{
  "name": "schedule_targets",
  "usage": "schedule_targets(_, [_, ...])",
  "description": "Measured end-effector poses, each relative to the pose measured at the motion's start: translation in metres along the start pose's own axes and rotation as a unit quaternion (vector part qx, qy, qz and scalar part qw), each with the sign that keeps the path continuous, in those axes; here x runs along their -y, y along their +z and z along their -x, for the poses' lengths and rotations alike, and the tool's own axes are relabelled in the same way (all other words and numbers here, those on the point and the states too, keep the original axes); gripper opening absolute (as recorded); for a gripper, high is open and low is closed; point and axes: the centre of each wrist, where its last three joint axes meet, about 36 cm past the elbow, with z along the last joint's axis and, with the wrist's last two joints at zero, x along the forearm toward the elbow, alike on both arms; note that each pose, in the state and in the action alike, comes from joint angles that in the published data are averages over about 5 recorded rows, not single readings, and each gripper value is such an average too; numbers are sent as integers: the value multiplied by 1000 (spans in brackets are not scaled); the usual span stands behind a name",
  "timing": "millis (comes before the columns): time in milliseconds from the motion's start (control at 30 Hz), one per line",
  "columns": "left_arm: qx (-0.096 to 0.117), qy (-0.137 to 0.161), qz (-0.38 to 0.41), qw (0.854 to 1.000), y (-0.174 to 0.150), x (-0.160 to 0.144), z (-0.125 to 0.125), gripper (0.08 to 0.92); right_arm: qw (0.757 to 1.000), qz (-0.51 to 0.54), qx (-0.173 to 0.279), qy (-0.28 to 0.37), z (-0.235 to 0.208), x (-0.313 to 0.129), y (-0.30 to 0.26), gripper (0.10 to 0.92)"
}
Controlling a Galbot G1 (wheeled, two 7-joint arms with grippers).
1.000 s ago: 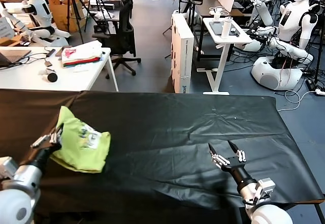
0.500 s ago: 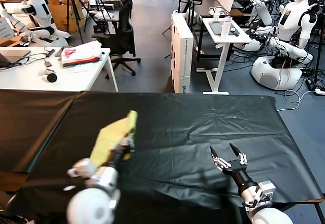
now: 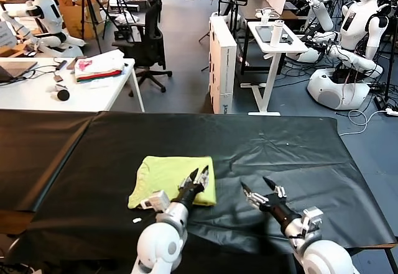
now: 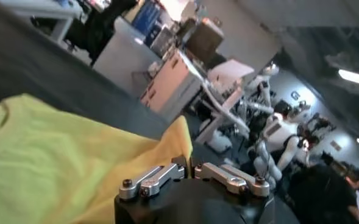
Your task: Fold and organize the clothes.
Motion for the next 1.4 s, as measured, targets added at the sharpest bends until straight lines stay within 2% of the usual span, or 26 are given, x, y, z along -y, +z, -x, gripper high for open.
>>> schedule_targets(133, [8, 15, 23, 1000, 1, 7, -7, 800, 998, 38, -36, -17, 14, -4, -13, 907])
schedule_targets(233, [37, 21, 46, 998, -6, 8, -15, 894, 995, 73, -61, -29, 27, -10, -20, 907])
schedule_targets(433, [95, 7, 52, 994, -30, 0, -35, 907, 985, 125, -100, -64, 55, -28, -24, 907])
schedule_targets(600, [117, -16, 77, 990, -46, -19, -52, 907, 981, 133, -113, -83, 76, -42, -16, 893])
schedule_targets(900, [126, -40, 110, 985, -52, -39, -69, 907, 979, 134, -124, -87, 99, -53, 2, 686])
schedule_targets(1033, [127, -47, 114, 984, -51, -44, -72, 907, 980, 137, -124, -78, 99, -48, 6, 467])
schedule_targets(1100, [127, -50, 116, 984, -50, -46, -74, 907, 980, 139, -124, -73, 98, -45, 8, 316])
schedule_targets(1200, [129, -53, 117, 983, -48, -47, -75, 907, 980, 140, -121, -66, 95, -41, 9, 169])
schedule_targets(1400, [132, -64, 121, 982, -46, -54, -77, 907, 984, 130, -116, -36, 82, -29, 8, 148])
